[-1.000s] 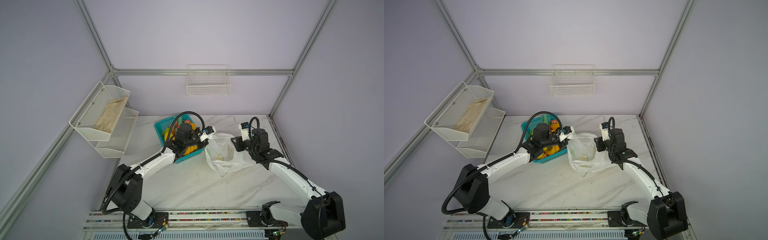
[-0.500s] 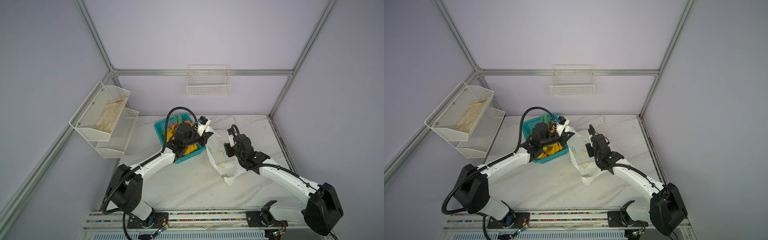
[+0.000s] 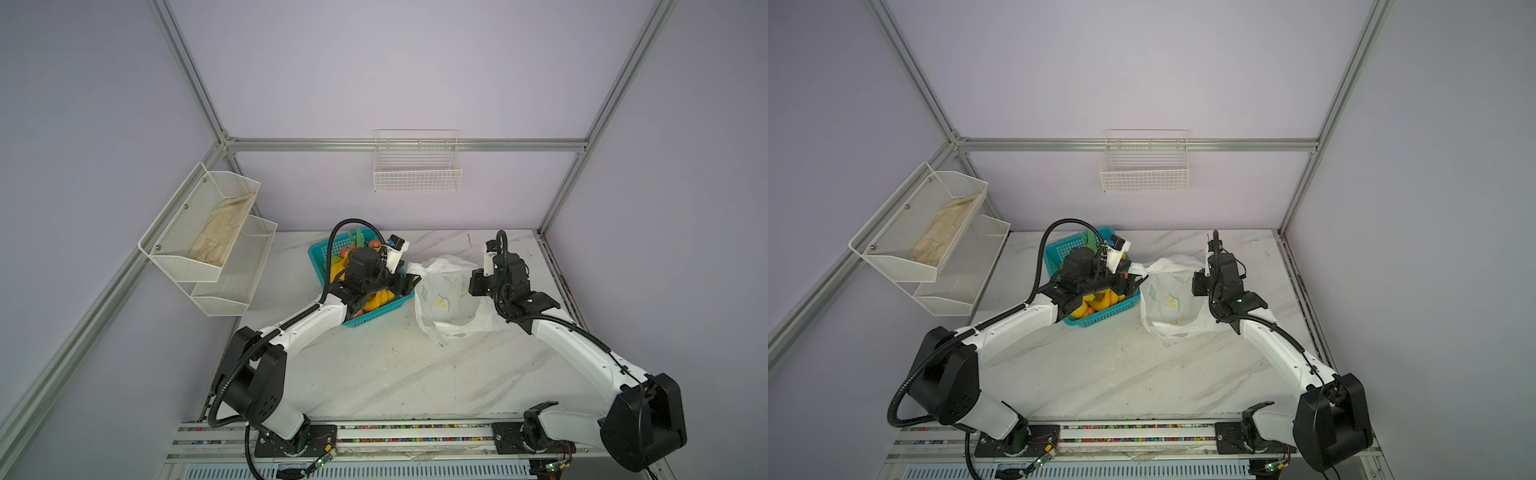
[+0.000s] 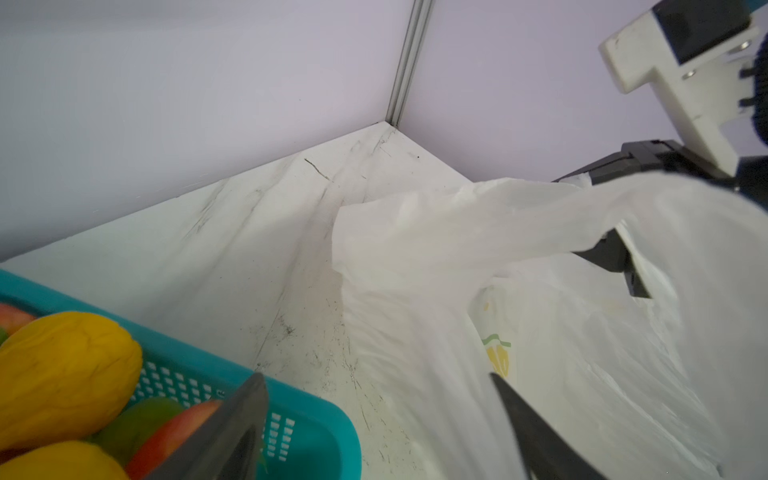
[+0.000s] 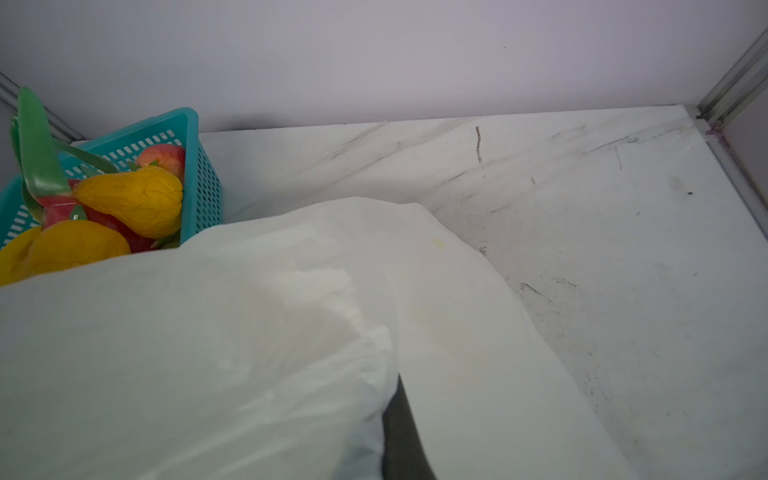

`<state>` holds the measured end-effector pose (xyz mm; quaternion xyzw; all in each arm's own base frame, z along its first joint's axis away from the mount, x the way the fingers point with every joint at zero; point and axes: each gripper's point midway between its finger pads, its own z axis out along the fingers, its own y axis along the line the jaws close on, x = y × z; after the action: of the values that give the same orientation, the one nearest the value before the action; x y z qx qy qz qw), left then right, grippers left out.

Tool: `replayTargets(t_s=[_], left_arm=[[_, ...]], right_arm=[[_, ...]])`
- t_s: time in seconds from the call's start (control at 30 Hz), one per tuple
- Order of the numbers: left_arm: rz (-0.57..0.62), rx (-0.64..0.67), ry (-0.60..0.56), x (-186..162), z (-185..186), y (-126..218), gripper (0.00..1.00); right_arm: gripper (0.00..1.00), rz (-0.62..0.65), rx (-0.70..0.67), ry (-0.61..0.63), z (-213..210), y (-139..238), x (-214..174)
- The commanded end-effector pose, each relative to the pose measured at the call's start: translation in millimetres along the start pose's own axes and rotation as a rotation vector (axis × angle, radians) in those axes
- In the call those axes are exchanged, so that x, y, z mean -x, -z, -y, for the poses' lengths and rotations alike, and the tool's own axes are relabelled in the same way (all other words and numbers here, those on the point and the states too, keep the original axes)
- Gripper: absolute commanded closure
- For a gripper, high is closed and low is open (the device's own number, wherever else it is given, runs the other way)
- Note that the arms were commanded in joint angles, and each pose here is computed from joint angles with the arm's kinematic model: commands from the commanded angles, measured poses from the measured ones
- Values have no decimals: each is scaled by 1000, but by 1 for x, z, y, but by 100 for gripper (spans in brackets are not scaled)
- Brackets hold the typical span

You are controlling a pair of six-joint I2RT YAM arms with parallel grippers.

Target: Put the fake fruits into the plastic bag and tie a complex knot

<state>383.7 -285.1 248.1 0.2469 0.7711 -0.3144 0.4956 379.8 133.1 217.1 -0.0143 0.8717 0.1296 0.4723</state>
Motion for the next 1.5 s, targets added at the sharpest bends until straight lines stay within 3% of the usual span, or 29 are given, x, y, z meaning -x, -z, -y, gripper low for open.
replayTargets(t_s=[0.0, 0.23, 0.47, 0.6, 0.93, 1.17, 1.47], left_arm=[[90, 48, 75, 11, -5, 41, 15], [154, 239, 297, 14, -72, 84, 16], [93, 450, 267, 30, -125, 89, 16], [63, 488, 291, 34, -157, 83, 18], [25, 511, 251, 60, -188, 69, 27], [-14, 552, 217, 77, -211, 51, 21], [-70, 526, 276, 71, -233, 15, 16]], right_arm=[[100, -35, 101, -84, -21, -6, 1], [100, -30, 129, -80, -28, -14, 5], [100, -33, 134, -55, -29, -21, 5], [100, -26, 137, -32, -30, -21, 6], [100, -50, 120, 24, -27, -36, -1], [100, -50, 113, 48, -26, -37, -1], [100, -54, 126, 52, -29, -39, 1]])
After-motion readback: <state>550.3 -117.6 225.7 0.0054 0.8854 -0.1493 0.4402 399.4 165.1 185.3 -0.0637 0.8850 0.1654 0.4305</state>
